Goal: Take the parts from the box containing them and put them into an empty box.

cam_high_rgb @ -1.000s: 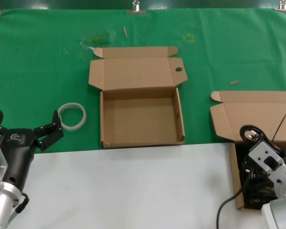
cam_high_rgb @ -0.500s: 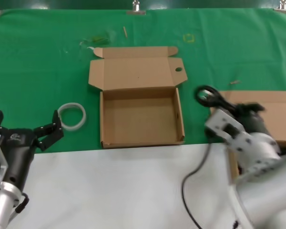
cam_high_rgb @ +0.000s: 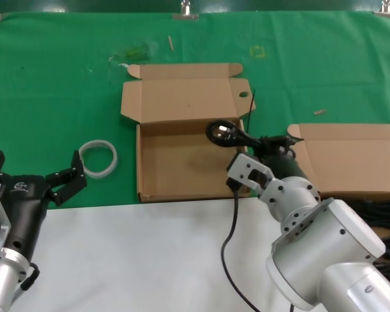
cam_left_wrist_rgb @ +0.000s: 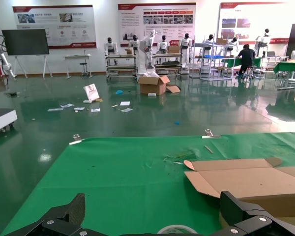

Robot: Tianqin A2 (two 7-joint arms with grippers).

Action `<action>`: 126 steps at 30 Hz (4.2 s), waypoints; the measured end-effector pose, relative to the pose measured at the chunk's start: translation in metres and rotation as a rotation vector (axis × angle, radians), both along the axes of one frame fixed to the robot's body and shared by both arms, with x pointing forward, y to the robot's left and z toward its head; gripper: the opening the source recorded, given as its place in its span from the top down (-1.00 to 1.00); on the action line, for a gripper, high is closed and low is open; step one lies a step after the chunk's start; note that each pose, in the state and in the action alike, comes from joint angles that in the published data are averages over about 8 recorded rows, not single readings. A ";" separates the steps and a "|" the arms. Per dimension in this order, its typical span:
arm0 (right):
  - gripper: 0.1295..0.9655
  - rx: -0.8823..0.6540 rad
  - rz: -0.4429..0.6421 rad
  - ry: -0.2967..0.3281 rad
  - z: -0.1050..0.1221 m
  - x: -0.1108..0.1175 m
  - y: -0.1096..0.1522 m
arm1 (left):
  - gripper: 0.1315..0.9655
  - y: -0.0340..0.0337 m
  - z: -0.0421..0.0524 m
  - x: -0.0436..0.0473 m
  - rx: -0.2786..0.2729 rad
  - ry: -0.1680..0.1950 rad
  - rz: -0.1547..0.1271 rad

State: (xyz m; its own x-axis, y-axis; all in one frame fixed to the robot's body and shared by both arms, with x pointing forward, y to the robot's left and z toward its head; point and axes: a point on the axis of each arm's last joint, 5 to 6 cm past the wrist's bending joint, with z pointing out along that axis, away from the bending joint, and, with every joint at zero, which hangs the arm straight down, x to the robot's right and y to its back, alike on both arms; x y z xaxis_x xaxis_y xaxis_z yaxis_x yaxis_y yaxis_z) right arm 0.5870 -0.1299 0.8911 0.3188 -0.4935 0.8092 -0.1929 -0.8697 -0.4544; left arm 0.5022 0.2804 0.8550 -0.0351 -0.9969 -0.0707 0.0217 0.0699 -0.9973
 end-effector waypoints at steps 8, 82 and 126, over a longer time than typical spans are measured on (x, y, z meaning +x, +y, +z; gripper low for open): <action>0.80 0.110 0.083 -0.031 -0.002 0.002 0.032 | -1.00 0.0000 0.0000 0.0000 0.000 0.000 0.000; 0.02 0.546 0.251 0.011 -0.003 -0.034 0.090 | -1.00 0.0000 0.0000 0.0000 0.000 0.000 0.000; -1.00 0.949 0.061 -0.230 -0.005 -0.030 0.007 | -1.00 0.0000 0.0000 0.0000 0.000 0.000 0.000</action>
State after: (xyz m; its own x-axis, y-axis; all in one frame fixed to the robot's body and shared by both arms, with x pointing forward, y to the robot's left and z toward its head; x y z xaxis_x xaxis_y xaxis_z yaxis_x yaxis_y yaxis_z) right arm 0.5571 -0.1233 0.8859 0.2491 -0.9597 0.1303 0.0209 -0.1292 -0.9914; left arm 0.5022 0.2804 0.8550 -0.0351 -0.9969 -0.0704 0.0217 0.0697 -0.9973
